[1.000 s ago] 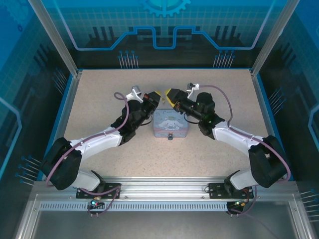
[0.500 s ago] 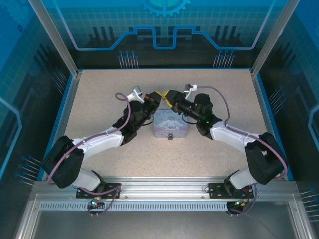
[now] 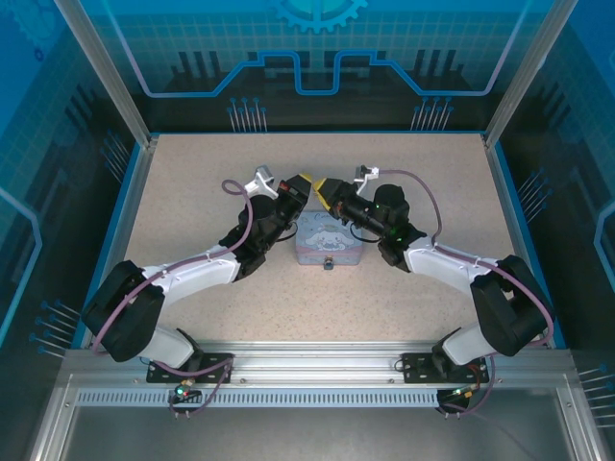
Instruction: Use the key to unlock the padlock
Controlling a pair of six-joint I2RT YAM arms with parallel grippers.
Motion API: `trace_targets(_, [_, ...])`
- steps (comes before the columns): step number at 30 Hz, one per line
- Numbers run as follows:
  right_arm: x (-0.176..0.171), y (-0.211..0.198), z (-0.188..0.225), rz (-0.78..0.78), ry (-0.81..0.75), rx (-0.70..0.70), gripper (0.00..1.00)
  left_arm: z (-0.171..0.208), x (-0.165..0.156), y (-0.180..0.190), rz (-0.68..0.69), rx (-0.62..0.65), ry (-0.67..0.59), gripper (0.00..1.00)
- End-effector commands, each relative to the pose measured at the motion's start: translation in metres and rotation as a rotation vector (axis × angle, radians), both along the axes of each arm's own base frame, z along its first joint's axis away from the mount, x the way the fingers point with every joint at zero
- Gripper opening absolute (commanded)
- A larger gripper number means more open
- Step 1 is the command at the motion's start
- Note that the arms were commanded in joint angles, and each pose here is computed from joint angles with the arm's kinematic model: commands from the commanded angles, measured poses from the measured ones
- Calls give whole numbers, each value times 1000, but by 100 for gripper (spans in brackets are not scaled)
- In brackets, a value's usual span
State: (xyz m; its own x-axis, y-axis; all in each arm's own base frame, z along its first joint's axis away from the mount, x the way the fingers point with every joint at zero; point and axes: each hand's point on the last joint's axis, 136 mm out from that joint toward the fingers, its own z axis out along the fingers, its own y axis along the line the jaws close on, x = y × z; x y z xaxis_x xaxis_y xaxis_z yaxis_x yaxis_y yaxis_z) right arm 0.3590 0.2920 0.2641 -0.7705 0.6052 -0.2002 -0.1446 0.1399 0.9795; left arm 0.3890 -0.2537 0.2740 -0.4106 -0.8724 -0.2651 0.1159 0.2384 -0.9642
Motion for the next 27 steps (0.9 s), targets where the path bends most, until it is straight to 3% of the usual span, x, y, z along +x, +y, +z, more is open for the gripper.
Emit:
trace_targets(1, [-5,3,5,7,-25,19,26,2,1,1,20,-32,-20,0])
trace_targets(12, [-4,4,4,9,-23,21,13,-1,1,3,31,-35,-15,0])
trace_targets(16, [-5,4,2,11,-18,19,0,-1,1,4,37,-32,-11,0])
trace_targets(22, [-3,0,-2,2,-8,12,0,0,-1,2,26,-19,-15,1])
trace_targets(25, [-2,-2,-4,5,-2,6,0,2,-3,3,22,5,-18,32])
trace_targets(27, [-1,-4,-7,6,5,-4,0,4,-4,3,14,31,-18,45])
